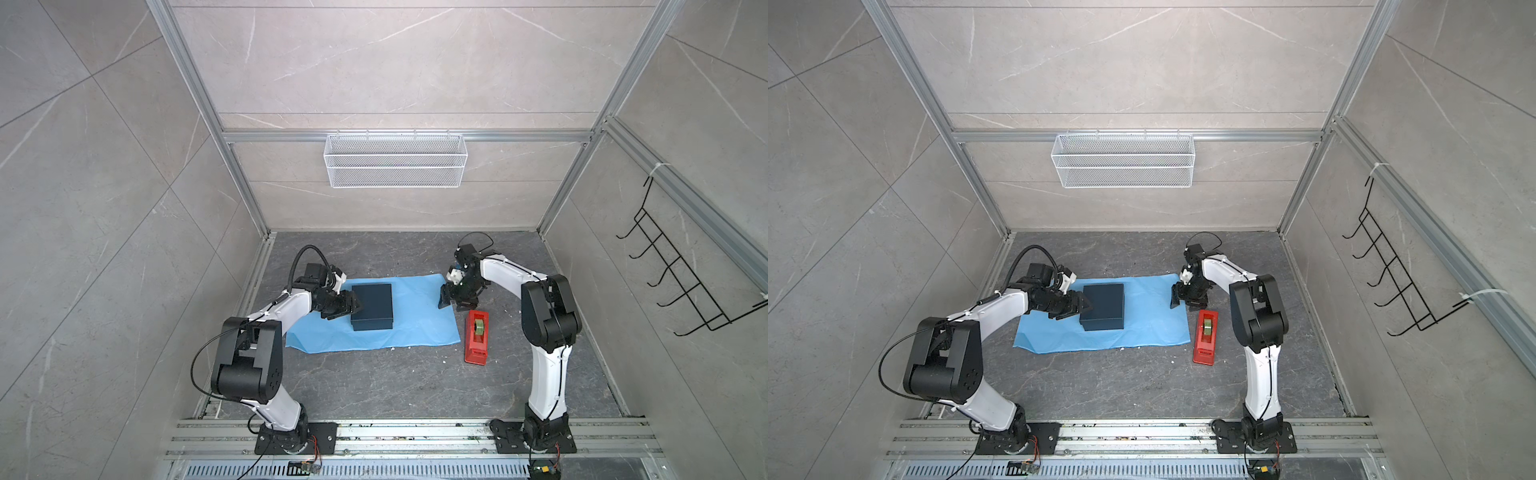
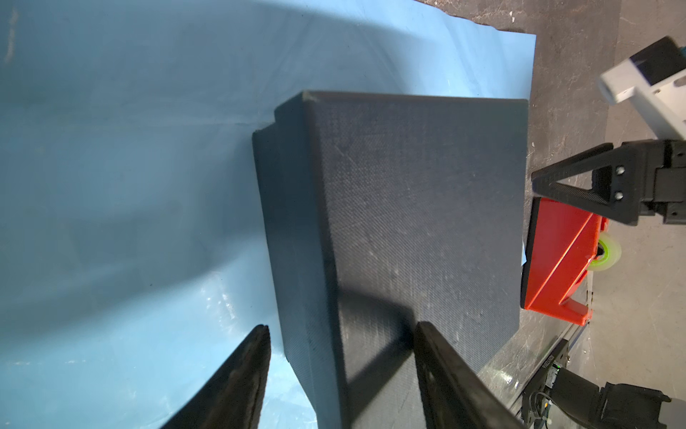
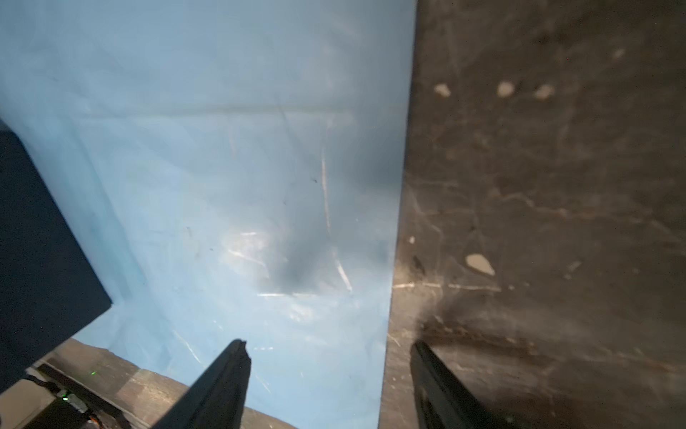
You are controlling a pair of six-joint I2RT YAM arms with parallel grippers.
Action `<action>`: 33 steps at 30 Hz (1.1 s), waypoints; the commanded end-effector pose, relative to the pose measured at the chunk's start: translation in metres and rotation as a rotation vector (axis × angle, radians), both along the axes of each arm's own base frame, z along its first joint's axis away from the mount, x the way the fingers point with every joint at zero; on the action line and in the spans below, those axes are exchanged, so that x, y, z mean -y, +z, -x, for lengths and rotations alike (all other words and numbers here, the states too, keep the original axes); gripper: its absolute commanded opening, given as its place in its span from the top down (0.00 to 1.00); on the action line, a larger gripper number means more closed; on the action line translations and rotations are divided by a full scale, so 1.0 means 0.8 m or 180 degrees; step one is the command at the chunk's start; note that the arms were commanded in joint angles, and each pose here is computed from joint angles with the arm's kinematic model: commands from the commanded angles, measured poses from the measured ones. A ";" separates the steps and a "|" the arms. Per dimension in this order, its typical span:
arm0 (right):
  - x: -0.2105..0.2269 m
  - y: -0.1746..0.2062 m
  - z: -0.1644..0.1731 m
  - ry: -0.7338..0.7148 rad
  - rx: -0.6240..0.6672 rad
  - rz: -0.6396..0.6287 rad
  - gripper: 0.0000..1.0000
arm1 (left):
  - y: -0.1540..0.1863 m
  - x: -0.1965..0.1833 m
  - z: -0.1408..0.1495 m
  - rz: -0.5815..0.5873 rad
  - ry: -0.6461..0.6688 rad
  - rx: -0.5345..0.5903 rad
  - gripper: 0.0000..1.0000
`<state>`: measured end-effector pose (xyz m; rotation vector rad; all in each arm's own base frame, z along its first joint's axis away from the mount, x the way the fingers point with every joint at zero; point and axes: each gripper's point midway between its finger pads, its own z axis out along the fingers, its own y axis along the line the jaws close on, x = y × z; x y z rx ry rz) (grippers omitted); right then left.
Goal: Wrap a gift box in wrapping paper
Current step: Move the cutter to the bottom-right of the table.
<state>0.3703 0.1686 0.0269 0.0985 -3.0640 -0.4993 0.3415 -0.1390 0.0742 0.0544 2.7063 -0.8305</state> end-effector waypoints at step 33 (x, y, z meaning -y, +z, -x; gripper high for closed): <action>-0.142 0.062 0.008 0.0006 0.0228 -0.1839 0.30 | 0.002 -0.007 0.001 -0.0145 -0.0004 -0.0008 0.36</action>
